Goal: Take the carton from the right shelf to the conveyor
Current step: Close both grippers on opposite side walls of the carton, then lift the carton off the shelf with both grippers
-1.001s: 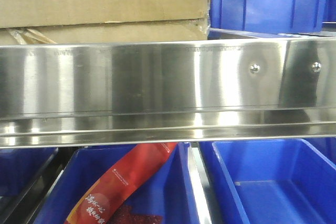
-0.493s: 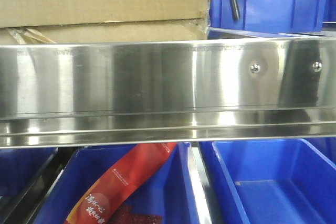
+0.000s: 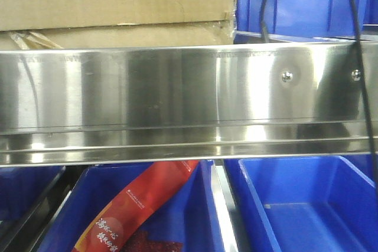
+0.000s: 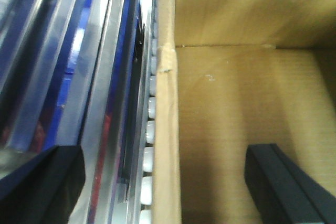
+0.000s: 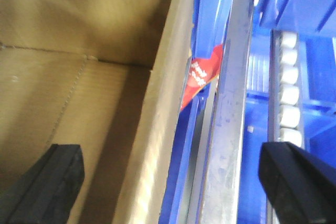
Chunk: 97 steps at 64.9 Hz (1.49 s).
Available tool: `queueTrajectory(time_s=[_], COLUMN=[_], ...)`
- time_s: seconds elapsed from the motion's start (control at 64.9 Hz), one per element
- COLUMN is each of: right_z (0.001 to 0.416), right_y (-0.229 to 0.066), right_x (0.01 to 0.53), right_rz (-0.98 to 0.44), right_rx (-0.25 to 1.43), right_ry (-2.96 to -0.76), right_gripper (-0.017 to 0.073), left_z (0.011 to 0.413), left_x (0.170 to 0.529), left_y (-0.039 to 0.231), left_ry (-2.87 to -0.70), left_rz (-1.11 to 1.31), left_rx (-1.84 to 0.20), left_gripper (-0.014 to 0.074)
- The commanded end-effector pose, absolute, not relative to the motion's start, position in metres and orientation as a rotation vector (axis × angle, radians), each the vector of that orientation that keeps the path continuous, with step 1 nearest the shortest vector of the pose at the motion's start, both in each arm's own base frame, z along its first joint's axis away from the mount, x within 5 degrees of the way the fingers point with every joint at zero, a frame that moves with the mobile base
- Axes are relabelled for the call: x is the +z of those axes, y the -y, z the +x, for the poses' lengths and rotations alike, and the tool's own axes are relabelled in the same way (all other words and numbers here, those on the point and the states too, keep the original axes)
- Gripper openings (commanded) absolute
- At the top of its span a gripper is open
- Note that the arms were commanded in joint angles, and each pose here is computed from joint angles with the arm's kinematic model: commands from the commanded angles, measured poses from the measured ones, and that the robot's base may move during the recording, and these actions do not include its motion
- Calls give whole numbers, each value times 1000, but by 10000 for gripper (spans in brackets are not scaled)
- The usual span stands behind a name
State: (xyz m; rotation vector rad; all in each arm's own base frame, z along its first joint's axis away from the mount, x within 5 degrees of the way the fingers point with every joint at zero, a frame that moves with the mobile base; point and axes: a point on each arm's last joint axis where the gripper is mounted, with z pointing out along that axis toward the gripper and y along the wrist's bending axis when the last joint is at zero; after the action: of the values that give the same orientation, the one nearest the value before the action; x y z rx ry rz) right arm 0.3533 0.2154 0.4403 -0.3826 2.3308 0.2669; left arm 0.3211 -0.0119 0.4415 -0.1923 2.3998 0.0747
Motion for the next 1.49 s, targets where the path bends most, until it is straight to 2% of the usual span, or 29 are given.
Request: queueTrajectory(time_s=[0.0,0.293,0.37,0.447,0.508,0.601,0.647,0.693,0.77,0.893,1.032,1.294,1.479], right_z=[356,364,365,367,367,367,366,366,366,364,356,316,280], right_y=[-215,-225,-226,-227,-227,-227,-227,-227,-226,-225,-220,-197,-189], right_x=[442,429,426,423,421,421,422,422,422,424,437,491,521], right_rz=[-374,-383,-385,-386,-388,-388,-388,-388,-388,-388,-382,-362,-385], right_rx=[272,317,319,317,313,312,312,312,311,311,323,379,423], right_ry=[-2309,-2334,-2342,-2352,-2360,-2364,-2365,-2365,-2367,-2367,-2337,-2206,-2124], right_gripper=[559,557,510,382,244,-6,-99,-66,-61,-67,-67,-67,-67], left_z=[328,341,342,342,342,342,342,342,342,343,334,289,251], left_x=[439,426,425,425,425,425,425,425,425,427,445,504,526], left_y=[13,15,15,15,15,15,15,15,15,16,18,27,41], left_ry=[-2392,-2418,-2422,-2422,-2422,-2422,-2422,-2423,-2420,-2410,-2368,-2220,-2146], left_rz=[-183,-179,-179,-180,-180,-180,-180,-180,-179,-180,-185,-142,-64], left_rx=[62,59,58,55,54,54,54,52,51,38,-12,-64,-123], left_gripper=[519,519,518,493,417,196,70,-53,21,1,1,1,1])
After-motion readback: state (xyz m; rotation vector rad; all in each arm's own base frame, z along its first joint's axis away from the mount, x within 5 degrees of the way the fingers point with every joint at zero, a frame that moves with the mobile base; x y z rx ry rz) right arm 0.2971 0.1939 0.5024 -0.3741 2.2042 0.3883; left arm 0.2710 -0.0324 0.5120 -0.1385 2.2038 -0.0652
